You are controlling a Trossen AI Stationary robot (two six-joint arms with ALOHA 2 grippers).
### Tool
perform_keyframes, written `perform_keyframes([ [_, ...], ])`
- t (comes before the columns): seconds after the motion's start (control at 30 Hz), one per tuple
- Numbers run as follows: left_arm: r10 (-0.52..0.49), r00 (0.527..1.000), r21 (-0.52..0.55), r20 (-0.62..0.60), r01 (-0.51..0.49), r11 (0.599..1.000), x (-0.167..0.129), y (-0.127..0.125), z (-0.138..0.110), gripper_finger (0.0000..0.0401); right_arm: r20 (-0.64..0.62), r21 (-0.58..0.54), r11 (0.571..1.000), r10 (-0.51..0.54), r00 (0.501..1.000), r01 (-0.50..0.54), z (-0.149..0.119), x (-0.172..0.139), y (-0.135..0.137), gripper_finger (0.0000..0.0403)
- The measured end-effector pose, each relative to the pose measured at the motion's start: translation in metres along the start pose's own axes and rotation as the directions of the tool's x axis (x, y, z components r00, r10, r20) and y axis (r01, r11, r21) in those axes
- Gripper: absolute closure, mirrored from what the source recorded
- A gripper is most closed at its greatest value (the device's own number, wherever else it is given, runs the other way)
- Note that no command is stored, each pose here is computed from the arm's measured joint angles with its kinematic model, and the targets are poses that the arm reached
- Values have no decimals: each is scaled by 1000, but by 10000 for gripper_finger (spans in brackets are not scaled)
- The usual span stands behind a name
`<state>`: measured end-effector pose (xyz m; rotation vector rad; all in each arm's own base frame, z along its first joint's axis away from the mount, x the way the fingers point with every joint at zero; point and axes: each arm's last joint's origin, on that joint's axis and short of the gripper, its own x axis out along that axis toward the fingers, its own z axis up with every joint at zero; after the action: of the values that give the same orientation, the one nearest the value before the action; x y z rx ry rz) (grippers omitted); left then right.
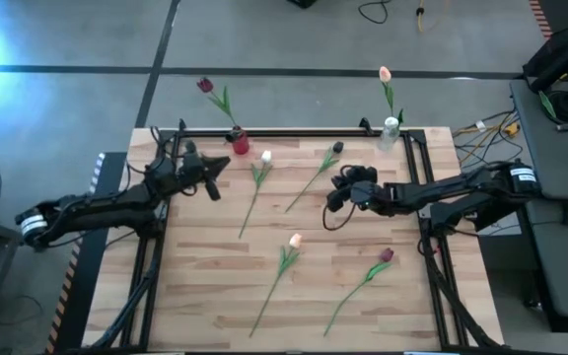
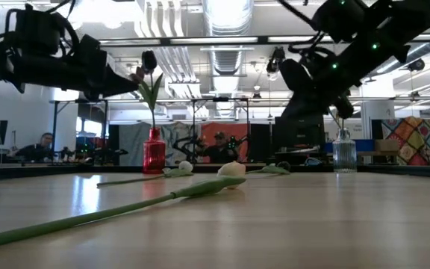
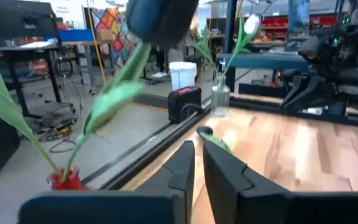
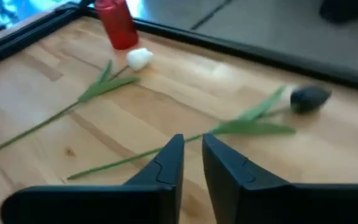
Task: Sort flowers into vase by color
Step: Put the white tulip into the transparent vase
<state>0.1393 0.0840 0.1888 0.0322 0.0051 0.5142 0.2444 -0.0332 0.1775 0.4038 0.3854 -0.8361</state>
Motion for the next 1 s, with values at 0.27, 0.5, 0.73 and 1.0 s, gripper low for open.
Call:
perform_keyframes([
  [0.27, -1, 999, -49, -45, -1, 999, 8, 0, -10, 400, -70, 245, 962, -107, 992, 121, -11, 26, -15, 270],
  [0.5, -2, 998, -74, -70, -4, 997, 14, 0, -18, 401, -209, 325, 941, -23, 978, 91, -23, 38, -16, 219],
  [0.73, -100, 981, -99, -166, 84, 992, 22, -3, -31, 401, -225, 305, 952, 35, 974, 36, -25, 35, -4, 216],
  [1.0, -193, 923, -258, -333, 108, 960, 46, -14, -50, 401, -204, 168, 986, 52, 978, -17, -17, 35, 3, 216],
])
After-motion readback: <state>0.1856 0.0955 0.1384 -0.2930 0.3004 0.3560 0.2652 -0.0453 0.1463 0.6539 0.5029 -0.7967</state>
